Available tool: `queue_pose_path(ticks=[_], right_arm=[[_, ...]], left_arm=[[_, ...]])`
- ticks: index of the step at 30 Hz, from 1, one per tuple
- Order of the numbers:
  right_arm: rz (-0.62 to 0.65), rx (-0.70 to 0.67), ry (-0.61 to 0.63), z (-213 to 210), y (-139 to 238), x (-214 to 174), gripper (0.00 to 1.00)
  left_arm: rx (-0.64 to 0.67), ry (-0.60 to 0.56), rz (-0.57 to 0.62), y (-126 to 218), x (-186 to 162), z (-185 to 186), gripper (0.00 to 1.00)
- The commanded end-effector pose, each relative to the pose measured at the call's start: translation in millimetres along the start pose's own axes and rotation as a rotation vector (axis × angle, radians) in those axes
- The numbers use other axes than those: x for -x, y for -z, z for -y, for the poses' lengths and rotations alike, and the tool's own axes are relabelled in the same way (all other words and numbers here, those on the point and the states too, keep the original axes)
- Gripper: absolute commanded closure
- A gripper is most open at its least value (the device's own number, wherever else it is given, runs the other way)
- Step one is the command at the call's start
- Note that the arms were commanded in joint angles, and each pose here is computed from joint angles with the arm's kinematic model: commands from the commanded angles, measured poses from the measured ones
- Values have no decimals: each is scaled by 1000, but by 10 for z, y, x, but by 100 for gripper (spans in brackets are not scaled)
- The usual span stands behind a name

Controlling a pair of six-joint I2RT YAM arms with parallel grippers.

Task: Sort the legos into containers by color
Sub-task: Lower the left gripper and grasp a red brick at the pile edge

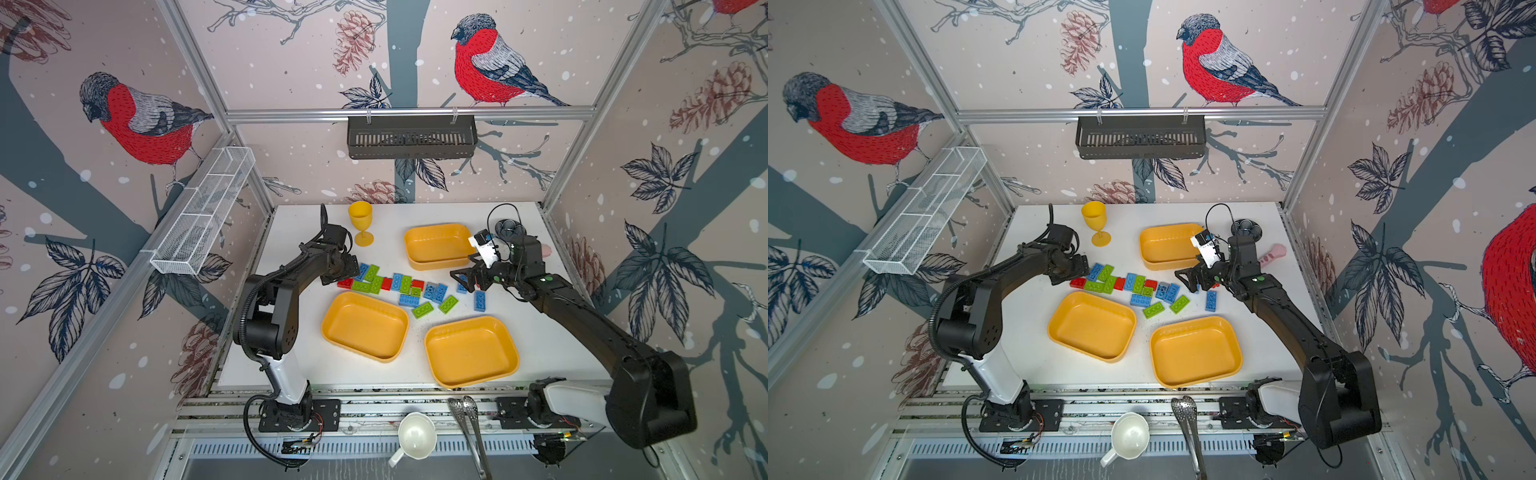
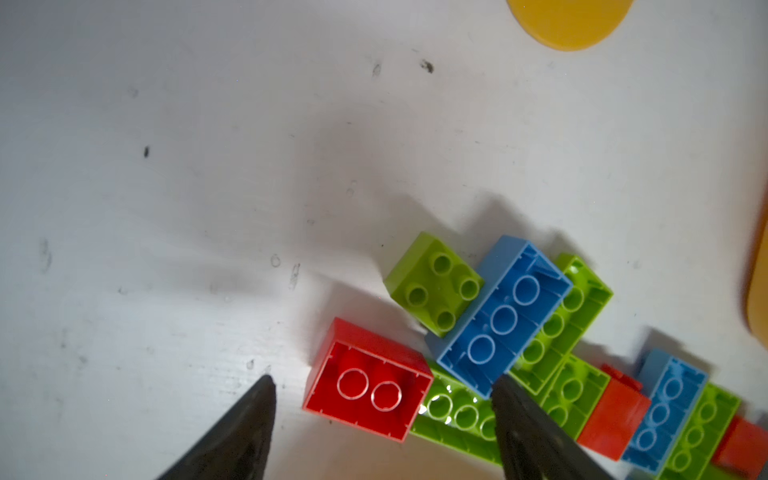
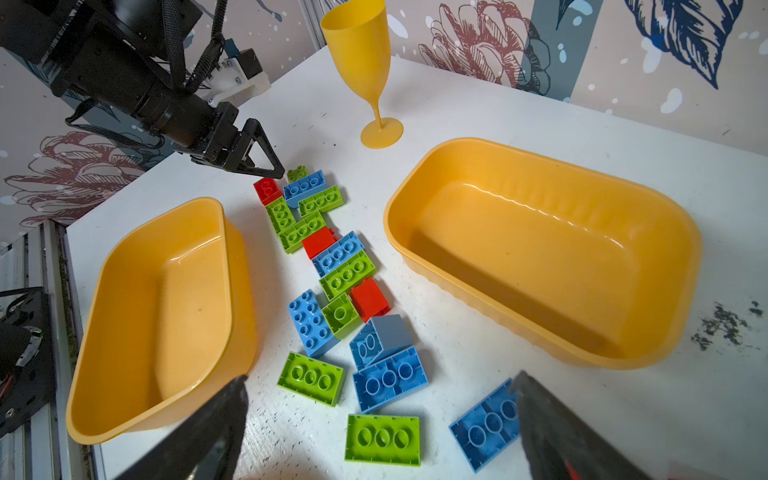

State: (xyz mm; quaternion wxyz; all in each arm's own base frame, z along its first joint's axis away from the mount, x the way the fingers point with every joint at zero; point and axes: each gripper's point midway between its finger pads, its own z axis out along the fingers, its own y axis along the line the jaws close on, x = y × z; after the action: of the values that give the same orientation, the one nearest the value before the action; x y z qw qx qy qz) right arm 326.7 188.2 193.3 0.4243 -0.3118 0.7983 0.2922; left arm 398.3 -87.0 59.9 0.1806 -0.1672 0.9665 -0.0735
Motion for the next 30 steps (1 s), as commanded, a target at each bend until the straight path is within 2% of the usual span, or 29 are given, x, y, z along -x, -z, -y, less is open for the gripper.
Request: queue_pose_path(ticks=[1, 4, 7, 15, 20, 30], right_arm=[[-11, 6, 11, 9, -35, -18, 1], [-15, 7, 11, 12, -44, -17, 1], [-22, 5, 17, 14, -41, -30, 1], [-40, 13, 8, 22, -75, -80, 1], [-48, 26, 5, 3, -80, -98, 1], [-58, 59, -4, -58, -69, -107, 1]], left_arm=[[69, 284, 36, -21, -7, -45, 21], [175, 416, 50, -11, -52, -198, 25], [227, 453, 69, -3, -44, -289, 27], [184, 474, 48, -153, -35, -181, 36], [225, 476, 31, -226, -97, -251, 41], [216, 469, 4, -342, -161, -231, 50]])
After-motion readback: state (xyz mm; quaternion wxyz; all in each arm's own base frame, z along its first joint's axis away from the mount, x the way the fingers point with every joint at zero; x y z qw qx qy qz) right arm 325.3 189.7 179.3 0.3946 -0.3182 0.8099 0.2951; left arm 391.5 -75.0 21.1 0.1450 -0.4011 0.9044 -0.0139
